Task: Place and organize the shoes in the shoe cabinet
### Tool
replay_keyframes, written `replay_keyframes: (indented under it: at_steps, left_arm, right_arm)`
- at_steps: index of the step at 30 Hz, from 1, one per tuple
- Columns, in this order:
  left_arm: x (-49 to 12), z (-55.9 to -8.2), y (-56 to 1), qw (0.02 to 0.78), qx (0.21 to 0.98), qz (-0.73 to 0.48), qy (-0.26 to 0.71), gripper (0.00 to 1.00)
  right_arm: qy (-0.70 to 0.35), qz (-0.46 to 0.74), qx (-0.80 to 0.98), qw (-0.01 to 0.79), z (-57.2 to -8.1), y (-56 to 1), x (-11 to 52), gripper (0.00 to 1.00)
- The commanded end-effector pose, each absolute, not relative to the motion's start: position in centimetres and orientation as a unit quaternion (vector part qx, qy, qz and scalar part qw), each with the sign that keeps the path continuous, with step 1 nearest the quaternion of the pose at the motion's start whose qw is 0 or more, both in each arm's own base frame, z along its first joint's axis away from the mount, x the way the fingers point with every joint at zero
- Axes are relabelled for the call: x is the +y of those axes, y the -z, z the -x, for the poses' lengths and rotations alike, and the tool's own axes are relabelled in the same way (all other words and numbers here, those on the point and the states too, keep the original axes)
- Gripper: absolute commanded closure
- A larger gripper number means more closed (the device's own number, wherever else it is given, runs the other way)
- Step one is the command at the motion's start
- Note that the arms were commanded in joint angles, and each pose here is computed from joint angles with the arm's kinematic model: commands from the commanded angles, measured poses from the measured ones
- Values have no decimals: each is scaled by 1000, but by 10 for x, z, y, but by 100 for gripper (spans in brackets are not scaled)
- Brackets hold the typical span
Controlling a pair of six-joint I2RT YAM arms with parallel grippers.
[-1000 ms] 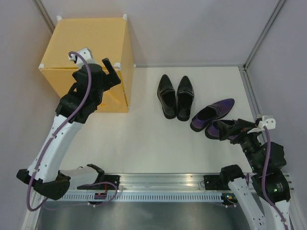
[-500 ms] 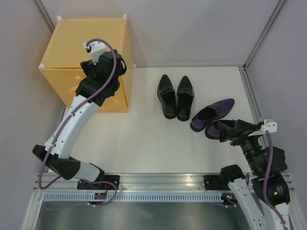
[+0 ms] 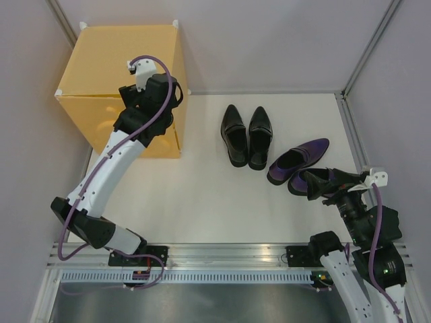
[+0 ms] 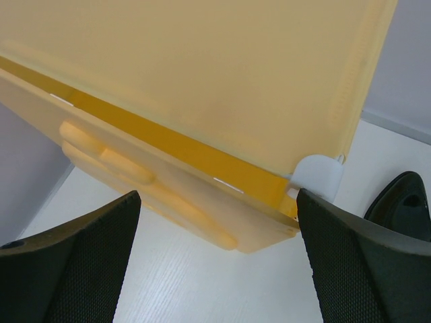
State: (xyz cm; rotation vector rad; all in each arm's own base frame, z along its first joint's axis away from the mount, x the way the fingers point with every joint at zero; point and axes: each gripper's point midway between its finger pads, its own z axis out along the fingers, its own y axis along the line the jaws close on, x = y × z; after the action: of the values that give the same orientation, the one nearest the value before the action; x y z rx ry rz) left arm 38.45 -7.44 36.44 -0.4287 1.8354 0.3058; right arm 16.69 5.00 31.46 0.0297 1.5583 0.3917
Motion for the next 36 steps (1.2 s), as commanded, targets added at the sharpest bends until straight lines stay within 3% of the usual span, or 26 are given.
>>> replay_keyframes:
  at_steps: [1, 18, 36]
  left_arm:
    - [-72, -383, -356, 570, 791, 162, -153, 0]
    - [-24, -313, -349, 555, 793, 169, -186, 1]
    - [74, -190, -345, 490, 786, 246, -283, 0]
  right_arm:
    - [-182, -19, 684, 706, -167, -323, 50, 2]
    - [-182, -21, 683, 707, -166, -321, 49, 2]
    - [-181, -23, 685, 706, -168, -318, 49, 2]
